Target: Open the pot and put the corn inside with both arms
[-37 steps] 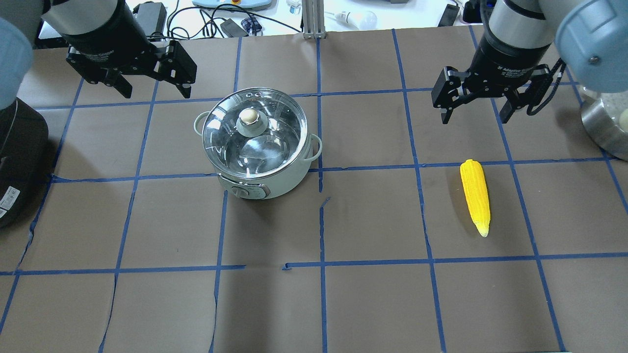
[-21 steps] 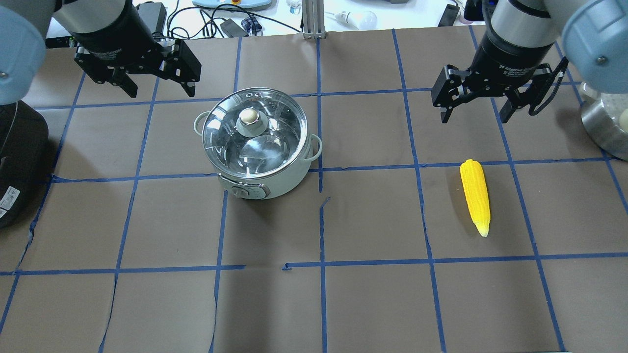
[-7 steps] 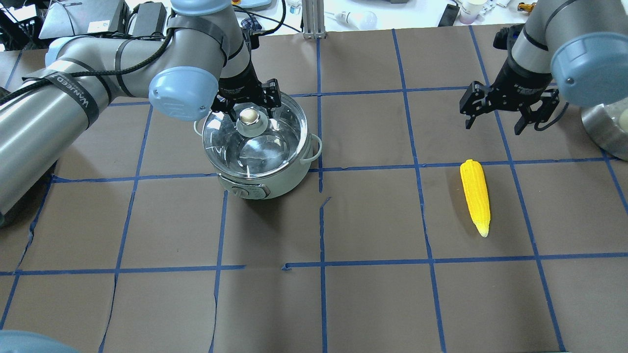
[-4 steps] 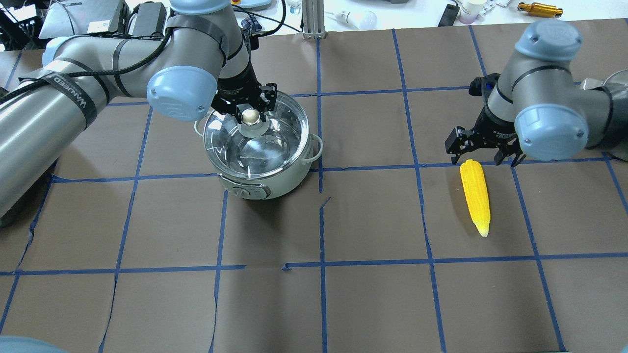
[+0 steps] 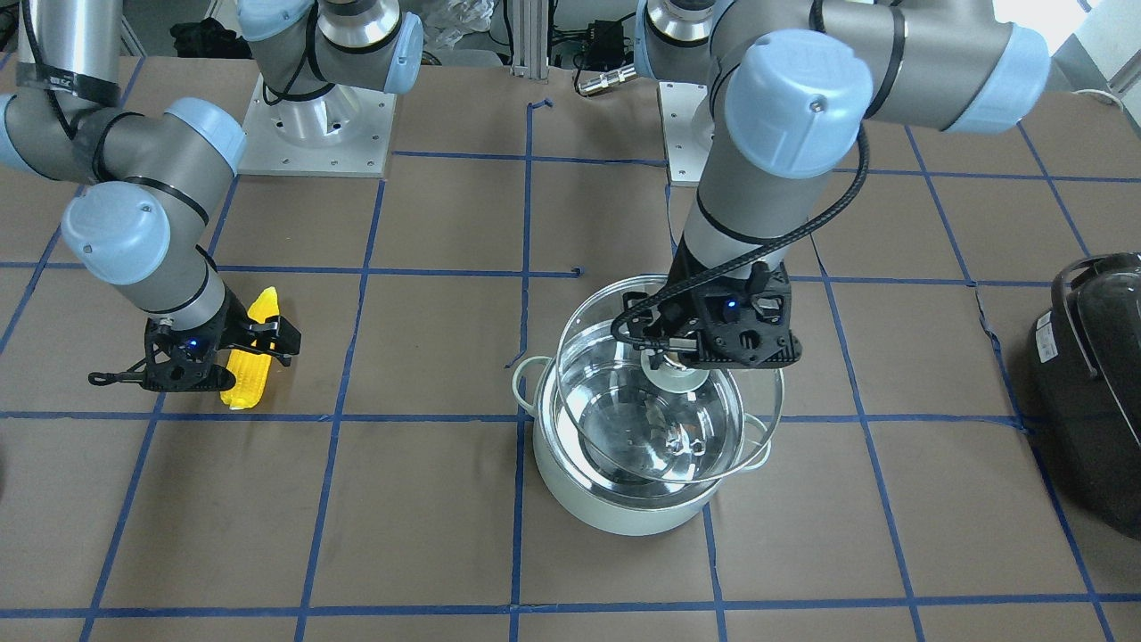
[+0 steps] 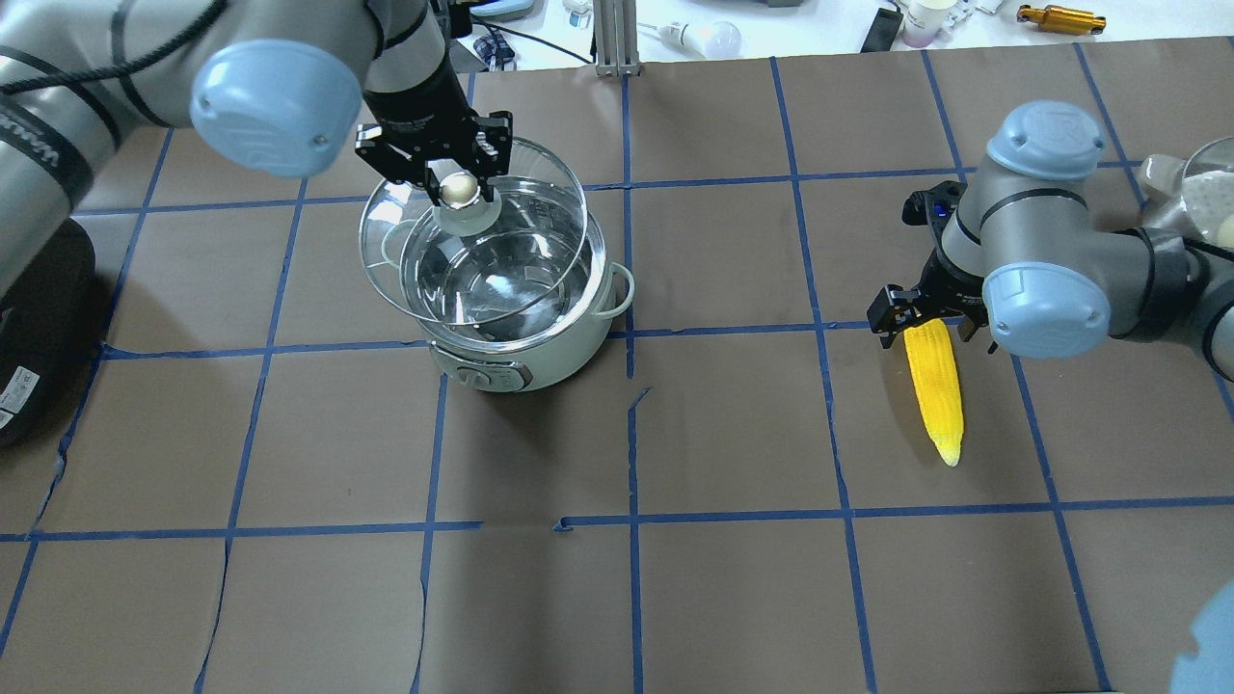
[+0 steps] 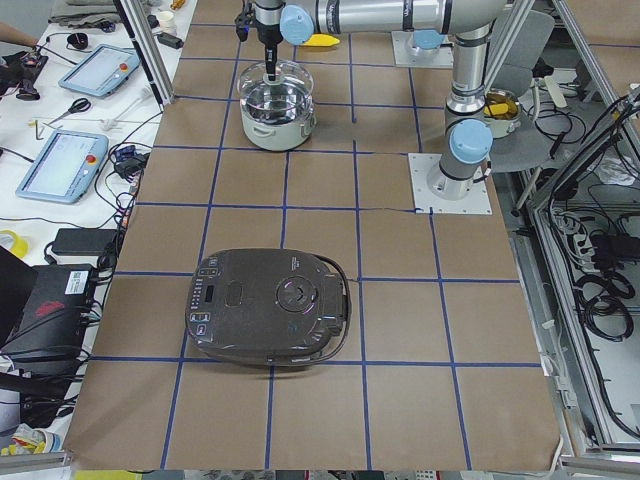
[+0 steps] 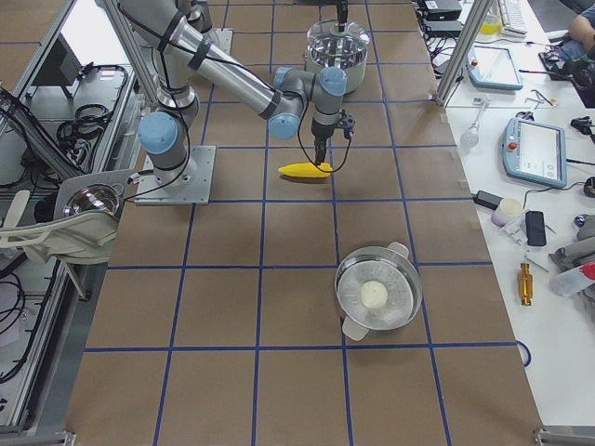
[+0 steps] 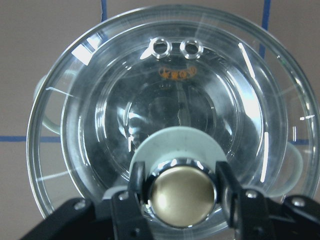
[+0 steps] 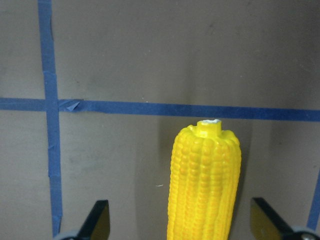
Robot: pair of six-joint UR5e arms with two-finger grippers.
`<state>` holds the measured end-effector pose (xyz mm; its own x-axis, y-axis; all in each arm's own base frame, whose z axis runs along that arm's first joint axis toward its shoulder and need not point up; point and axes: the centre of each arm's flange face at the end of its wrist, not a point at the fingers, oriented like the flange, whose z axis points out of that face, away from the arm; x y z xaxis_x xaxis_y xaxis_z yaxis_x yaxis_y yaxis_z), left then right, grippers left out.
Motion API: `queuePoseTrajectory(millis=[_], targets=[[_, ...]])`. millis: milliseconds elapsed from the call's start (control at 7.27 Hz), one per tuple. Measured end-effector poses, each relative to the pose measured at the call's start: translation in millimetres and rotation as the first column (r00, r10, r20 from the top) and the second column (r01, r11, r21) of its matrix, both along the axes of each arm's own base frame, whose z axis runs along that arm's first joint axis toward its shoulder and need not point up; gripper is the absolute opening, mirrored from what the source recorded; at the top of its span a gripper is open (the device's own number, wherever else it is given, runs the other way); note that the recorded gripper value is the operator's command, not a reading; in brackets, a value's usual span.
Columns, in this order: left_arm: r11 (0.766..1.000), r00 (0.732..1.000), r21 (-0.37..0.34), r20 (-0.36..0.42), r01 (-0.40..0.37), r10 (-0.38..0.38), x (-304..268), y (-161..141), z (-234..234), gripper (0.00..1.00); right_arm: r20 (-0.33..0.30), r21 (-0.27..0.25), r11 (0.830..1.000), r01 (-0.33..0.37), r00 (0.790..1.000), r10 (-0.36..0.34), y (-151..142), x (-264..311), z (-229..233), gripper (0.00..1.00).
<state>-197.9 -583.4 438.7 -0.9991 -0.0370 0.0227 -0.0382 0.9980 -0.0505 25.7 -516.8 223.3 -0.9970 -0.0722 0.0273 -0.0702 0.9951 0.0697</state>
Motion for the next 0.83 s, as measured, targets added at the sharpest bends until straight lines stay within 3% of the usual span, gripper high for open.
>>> queuePoseTrajectory(millis=[275, 688, 825], targets=[[1.000, 1.000, 0.026, 0.007, 0.012, -0.012, 88.4, -12.0, 10.2, 0.04, 0.001, 0.011, 1.000, -0.021, 1.000, 0.021, -2.0, -13.3, -10.2, 1.00], [0.999, 1.000, 0.046, 0.008, -0.022, 0.022, 247.6, -24.7, -53.0, 0.01, 0.011, 0.043, 0.999, 0.004, 1.000, -0.005, 1.5, -28.4, -26.8, 0.98], [0.999, 0.999, 0.034, 0.016, -0.036, 0.035, 273.5, -21.4, -84.2, 0.01, 0.016, 0.048, 0.999, 0.020, 1.000, -0.020, 2.0, -28.1, -30.0, 0.92]])
